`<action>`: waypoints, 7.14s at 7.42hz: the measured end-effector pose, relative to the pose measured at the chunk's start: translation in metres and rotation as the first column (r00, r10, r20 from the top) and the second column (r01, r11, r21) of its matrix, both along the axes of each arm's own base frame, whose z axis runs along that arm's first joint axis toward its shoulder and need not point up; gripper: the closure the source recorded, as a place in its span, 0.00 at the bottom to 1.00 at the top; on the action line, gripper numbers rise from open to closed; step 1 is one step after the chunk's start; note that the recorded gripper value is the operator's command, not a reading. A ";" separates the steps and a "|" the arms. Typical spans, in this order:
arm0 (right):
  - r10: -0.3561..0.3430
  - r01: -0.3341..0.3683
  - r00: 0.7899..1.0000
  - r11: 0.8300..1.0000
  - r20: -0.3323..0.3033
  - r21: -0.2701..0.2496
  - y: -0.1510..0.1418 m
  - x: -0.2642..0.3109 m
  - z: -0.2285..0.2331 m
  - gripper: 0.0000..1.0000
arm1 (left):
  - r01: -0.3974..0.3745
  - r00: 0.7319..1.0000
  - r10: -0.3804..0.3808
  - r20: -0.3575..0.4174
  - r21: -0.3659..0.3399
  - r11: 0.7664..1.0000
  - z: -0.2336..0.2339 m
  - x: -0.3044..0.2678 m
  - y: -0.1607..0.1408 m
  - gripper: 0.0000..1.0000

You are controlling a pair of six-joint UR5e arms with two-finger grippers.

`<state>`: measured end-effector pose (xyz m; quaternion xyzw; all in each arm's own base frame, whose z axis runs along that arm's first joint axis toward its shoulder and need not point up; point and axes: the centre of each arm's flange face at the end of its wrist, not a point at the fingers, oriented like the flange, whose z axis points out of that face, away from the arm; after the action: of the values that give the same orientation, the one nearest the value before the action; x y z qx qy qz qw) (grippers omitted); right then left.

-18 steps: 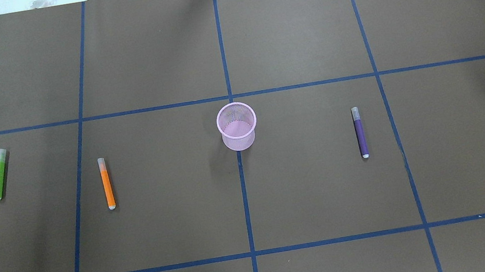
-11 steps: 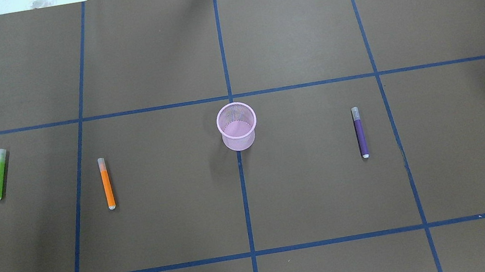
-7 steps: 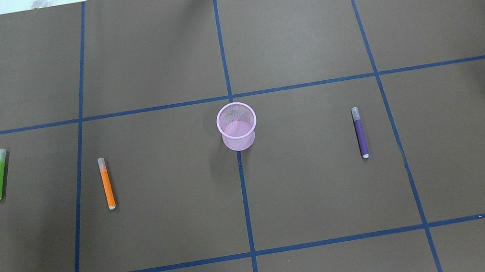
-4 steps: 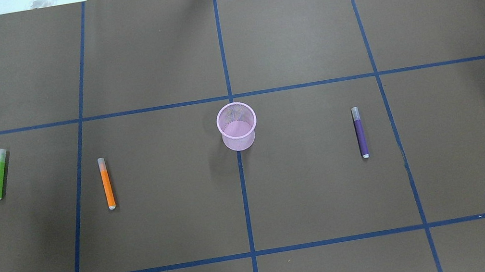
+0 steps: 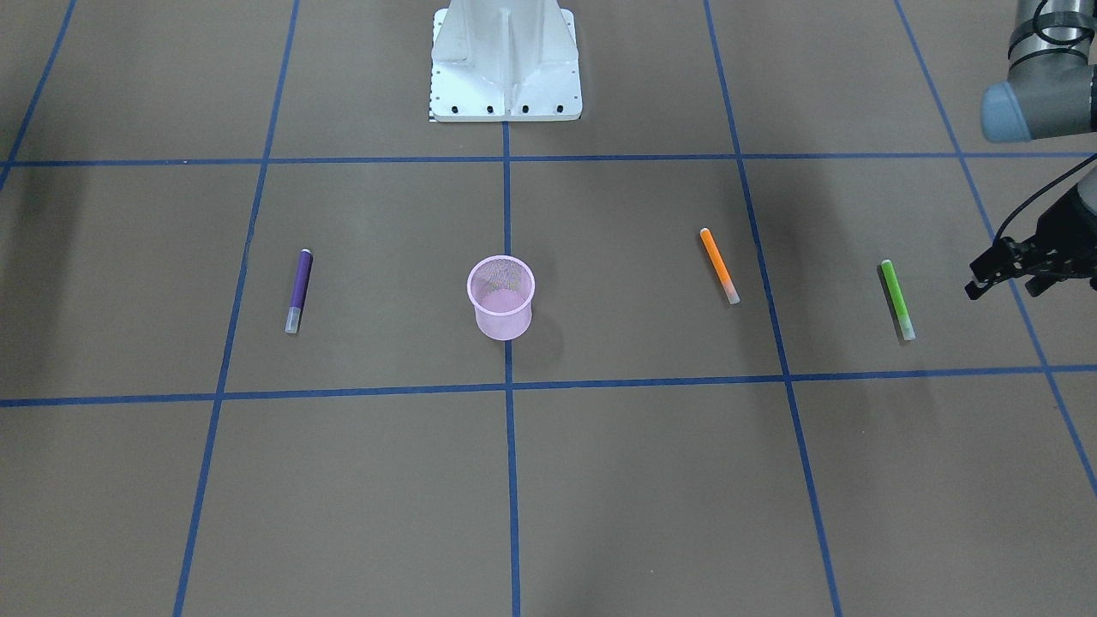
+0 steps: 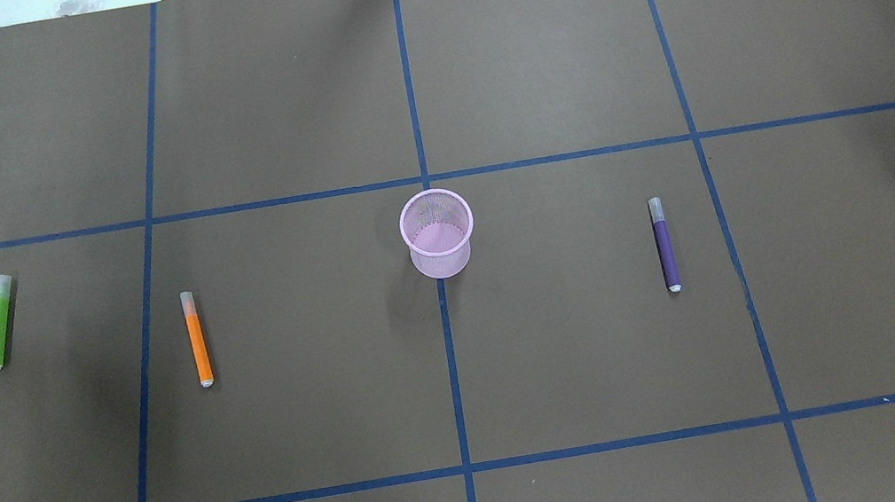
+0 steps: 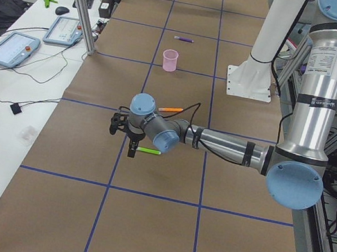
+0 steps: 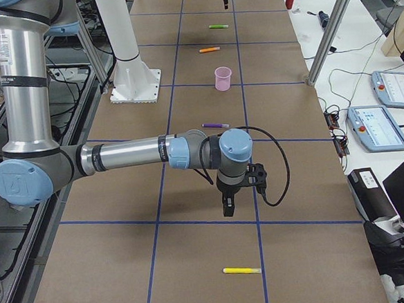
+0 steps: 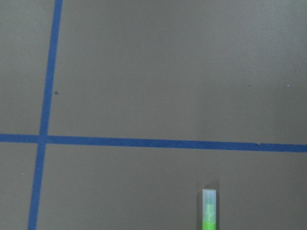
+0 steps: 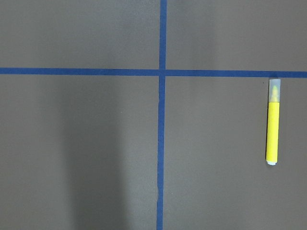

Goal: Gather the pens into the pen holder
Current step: 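Close the left gripper on the green highlighter's end, then lift the green highlighter with the left gripper and carry it toward the cup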

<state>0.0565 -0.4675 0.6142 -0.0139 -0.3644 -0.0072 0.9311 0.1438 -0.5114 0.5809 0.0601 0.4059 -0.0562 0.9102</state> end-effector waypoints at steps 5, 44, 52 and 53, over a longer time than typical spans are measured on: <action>-0.001 0.001 1.000 1.000 0.001 0.004 -0.001 0.000 -0.002 0.00 | -0.075 0.995 0.074 0.072 0.014 0.997 0.000 0.087 0.020 0.09; -0.027 0.028 1.000 0.985 -0.010 0.169 -0.037 -0.001 -0.053 0.00 | -0.008 0.999 -0.004 0.048 0.252 0.968 -0.096 0.082 -0.004 1.00; -0.037 0.037 0.999 0.993 0.001 0.112 -0.032 -0.007 0.092 0.00 | 0.261 0.963 -0.207 -0.172 0.405 0.876 -0.283 0.087 -0.064 1.00; -0.036 0.036 0.999 0.994 -0.001 0.100 -0.044 -0.008 0.111 0.01 | 0.267 0.961 -0.210 -0.181 0.411 0.871 -0.292 0.091 -0.066 1.00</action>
<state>0.0490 -0.5119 0.7247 0.0259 -0.3637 -0.0423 0.9302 0.2344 -0.5773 0.2891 0.3059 0.4563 -0.0808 0.8316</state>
